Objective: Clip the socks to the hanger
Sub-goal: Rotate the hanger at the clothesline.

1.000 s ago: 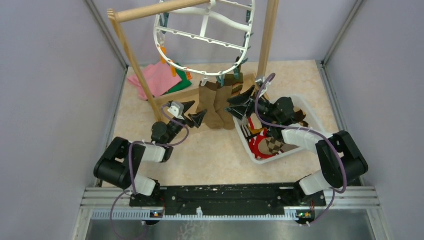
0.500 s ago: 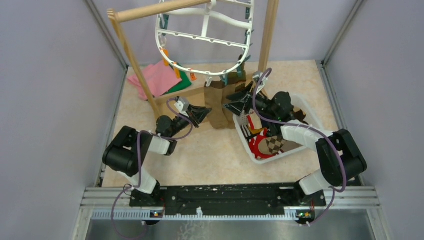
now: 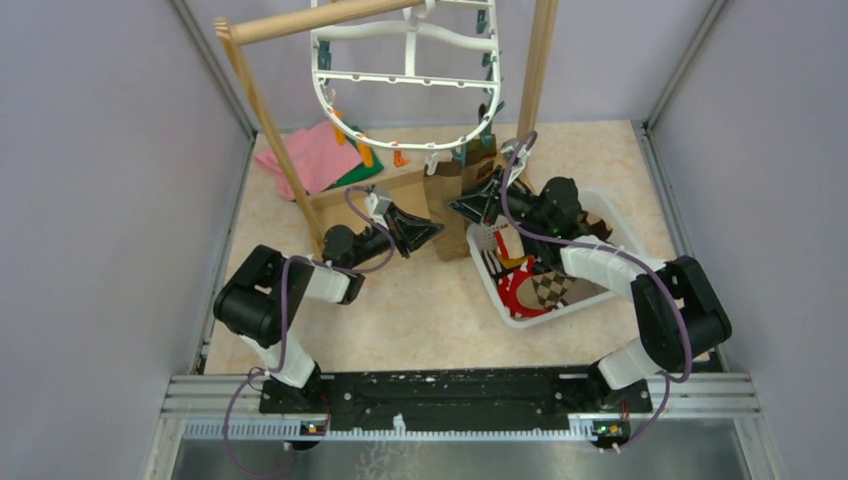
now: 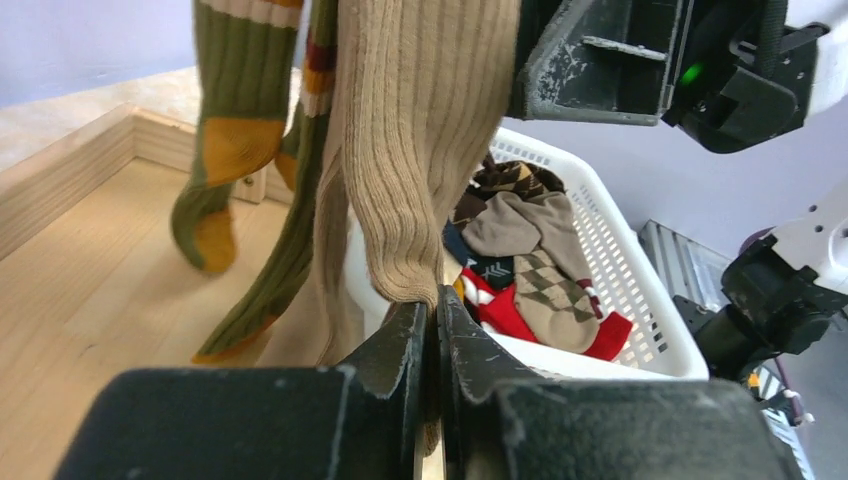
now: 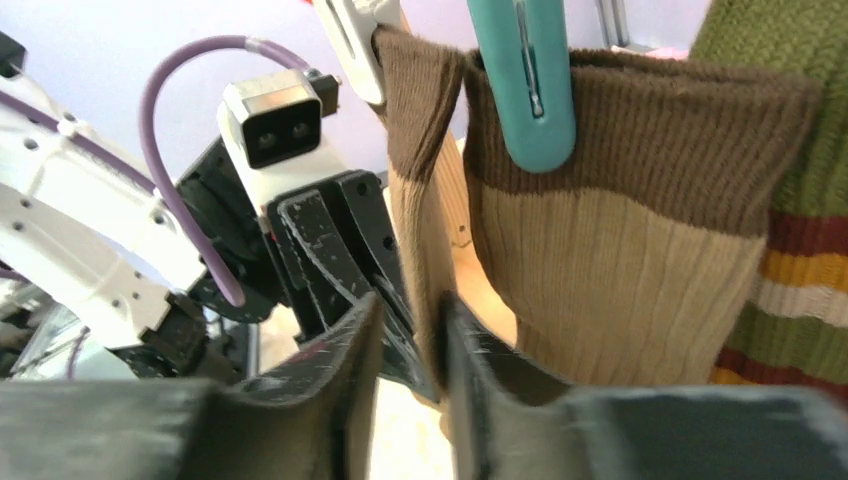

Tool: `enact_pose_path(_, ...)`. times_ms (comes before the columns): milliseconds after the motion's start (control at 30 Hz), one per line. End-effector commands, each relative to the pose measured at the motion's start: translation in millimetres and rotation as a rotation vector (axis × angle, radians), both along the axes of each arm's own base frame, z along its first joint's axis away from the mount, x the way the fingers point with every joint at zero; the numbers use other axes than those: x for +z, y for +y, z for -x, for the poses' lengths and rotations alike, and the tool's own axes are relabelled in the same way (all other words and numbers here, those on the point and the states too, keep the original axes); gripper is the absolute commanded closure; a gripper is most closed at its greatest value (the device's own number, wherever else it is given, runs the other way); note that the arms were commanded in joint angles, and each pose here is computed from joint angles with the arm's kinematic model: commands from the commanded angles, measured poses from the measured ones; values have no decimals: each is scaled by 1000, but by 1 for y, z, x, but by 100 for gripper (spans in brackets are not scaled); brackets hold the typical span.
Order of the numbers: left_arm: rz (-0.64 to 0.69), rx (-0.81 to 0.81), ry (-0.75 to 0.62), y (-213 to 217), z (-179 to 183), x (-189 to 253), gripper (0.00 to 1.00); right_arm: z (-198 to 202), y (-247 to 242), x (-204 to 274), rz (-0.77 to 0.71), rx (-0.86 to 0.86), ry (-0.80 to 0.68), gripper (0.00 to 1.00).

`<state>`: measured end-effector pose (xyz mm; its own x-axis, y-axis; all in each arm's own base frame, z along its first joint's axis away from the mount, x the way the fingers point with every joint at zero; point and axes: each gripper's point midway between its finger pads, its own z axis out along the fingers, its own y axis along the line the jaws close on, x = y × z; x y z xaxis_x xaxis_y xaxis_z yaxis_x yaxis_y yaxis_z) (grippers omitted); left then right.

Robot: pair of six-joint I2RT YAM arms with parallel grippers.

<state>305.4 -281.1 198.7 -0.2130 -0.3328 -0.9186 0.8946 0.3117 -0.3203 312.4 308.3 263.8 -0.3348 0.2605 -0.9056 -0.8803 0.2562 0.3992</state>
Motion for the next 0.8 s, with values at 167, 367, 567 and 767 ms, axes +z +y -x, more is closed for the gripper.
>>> enact_pose_path(167,159,-24,-291,5,27,73,64,-12,-30,50,-38,-52,-123,100)
enact_pose_path(367,165,8,-260,27,44,77,35,-41,-82,59,-5,-228,-146,100)
enact_pose_path(567,190,26,-250,41,58,92,13,-73,-114,61,54,-382,-159,100)
enact_pose_path(767,160,171,-241,57,48,102,2,-106,-138,69,83,-511,-150,100)
